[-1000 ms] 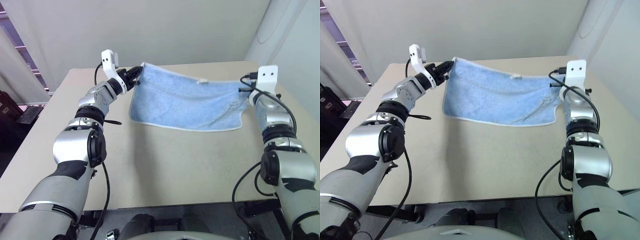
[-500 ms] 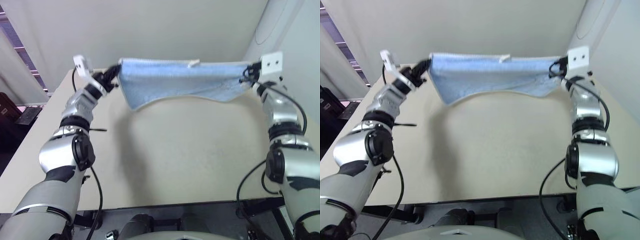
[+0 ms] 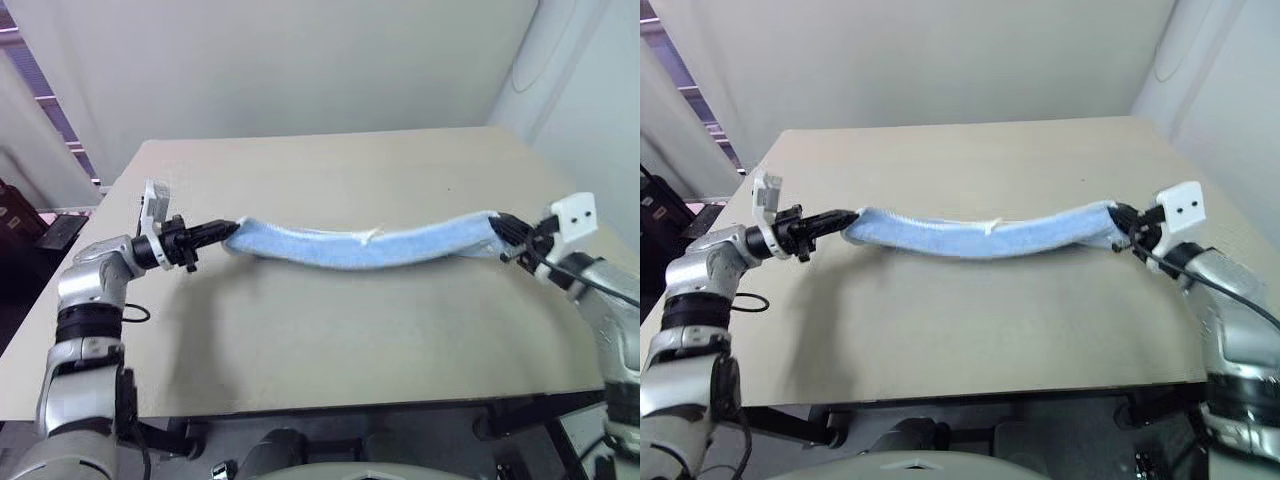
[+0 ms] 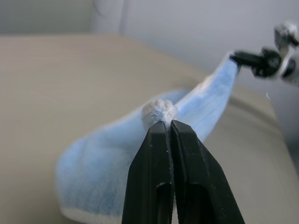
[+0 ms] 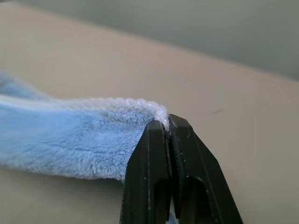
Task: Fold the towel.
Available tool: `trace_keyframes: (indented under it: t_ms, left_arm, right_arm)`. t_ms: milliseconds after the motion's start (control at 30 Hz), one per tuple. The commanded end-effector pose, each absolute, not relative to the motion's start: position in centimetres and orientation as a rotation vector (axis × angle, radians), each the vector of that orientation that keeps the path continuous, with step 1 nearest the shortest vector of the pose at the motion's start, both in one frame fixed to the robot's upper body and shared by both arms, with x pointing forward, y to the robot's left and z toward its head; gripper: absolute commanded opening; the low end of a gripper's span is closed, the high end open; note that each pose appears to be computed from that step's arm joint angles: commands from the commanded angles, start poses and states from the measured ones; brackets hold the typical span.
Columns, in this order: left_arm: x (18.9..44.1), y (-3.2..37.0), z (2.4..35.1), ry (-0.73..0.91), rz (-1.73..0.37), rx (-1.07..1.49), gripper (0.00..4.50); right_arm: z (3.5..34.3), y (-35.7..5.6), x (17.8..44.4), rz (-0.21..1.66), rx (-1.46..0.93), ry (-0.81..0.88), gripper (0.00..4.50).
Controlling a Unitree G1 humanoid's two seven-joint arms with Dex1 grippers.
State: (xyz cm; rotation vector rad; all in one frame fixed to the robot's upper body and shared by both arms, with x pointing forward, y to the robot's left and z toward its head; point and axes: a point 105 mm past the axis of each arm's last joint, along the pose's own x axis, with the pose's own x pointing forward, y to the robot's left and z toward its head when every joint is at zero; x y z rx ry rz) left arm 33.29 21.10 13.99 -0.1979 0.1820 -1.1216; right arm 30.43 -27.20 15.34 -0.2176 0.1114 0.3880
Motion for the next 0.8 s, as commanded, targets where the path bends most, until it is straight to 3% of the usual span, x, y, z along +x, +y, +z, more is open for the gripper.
trace_keyframes:
  t_ms: [33, 167, 533, 700, 800]
  left_arm:
    - [31.7, 21.2, 16.0, 0.175, -1.180, -0.166, 0.02]
    - [29.2, 21.5, 14.8, 0.271, -1.222, -0.147, 0.02]
    - [24.9, 23.3, 11.6, 0.431, -1.288, -0.131, 0.02]
    - [24.3, 24.2, 10.3, 0.484, -1.293, -0.098, 0.02]
    - [24.8, 24.3, 10.0, 0.489, -1.273, -0.116, 0.02]
  right_arm:
    - [16.6, -26.7, 28.8, 0.433, -0.223, 0.090, 0.00]
    - [14.4, -26.4, 25.6, 0.510, -0.215, 0.188, 0.00]
    - [12.9, -31.3, 20.5, 0.432, -0.090, 0.270, 0.00]
    - [11.7, -31.0, 18.0, 0.484, -0.098, 0.329, 0.00]
    - [11.3, -30.0, 18.4, 0.524, -0.131, 0.327, 0.00]
